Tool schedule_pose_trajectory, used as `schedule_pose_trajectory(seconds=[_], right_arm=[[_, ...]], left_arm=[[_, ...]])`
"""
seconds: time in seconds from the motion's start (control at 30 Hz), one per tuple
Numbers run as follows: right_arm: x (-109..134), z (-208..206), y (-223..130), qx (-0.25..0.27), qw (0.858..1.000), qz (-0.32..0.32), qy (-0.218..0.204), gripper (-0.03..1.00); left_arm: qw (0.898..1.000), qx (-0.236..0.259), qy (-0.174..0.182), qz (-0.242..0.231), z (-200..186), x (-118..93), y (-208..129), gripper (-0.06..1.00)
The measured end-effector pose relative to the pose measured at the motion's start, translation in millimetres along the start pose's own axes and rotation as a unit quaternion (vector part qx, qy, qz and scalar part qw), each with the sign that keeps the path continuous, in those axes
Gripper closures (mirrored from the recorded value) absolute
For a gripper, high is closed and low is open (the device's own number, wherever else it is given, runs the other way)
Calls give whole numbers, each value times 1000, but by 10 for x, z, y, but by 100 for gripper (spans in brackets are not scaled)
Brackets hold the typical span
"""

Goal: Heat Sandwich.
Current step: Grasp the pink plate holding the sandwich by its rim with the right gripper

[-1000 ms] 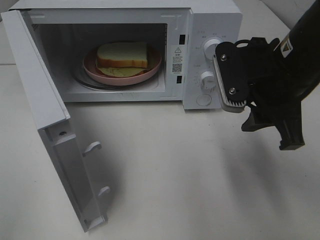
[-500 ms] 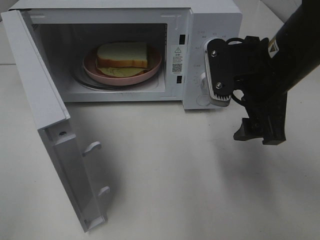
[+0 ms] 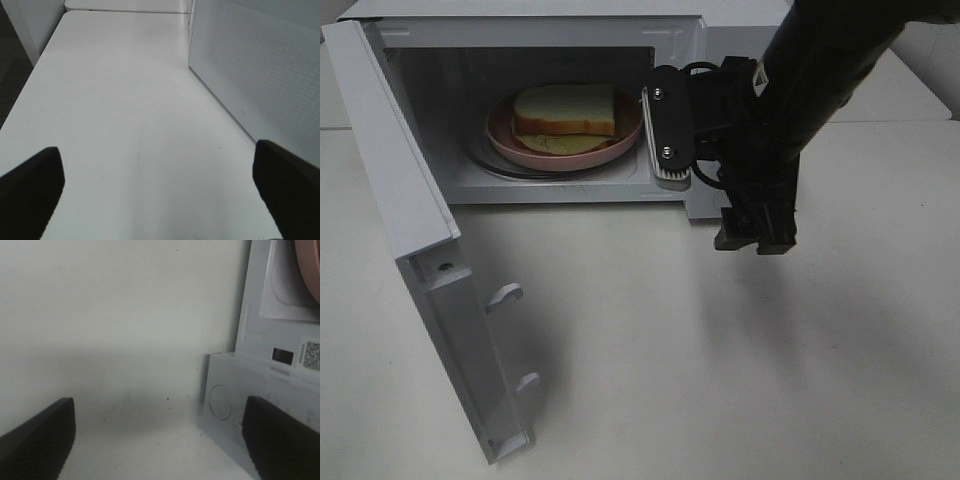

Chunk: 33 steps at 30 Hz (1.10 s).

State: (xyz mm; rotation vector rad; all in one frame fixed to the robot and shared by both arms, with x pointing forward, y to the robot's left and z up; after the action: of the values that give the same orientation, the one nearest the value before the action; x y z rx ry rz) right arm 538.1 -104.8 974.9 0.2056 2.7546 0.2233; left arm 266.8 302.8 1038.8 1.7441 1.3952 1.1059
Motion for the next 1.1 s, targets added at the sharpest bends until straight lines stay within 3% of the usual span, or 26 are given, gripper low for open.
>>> schedule_pose_trajectory(seconds=[0.5,1.1], right_arm=[[-368,351,420,-23,1000,-1,-21,13],[-546,795,890,-50,998,-19,-39,16]], left_arm=[[1000,0,0,0,0,0,0,-2],[1000,0,0,0,0,0,0,-2]])
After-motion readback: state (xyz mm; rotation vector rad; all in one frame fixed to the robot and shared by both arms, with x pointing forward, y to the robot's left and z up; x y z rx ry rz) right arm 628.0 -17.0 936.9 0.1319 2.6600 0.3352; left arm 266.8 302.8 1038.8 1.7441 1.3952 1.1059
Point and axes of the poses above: a point on each arm's last joint axis where the gripper is mounted, z pointing out along that axis toward the gripper, x along the wrist's bending axis when the last joint is at zero, y = z × x, the point moved 4 cm from there along z, pointing out along that axis toward the gripper, and after that the axes turned 15 degrees about z, right-handed, at the moved point
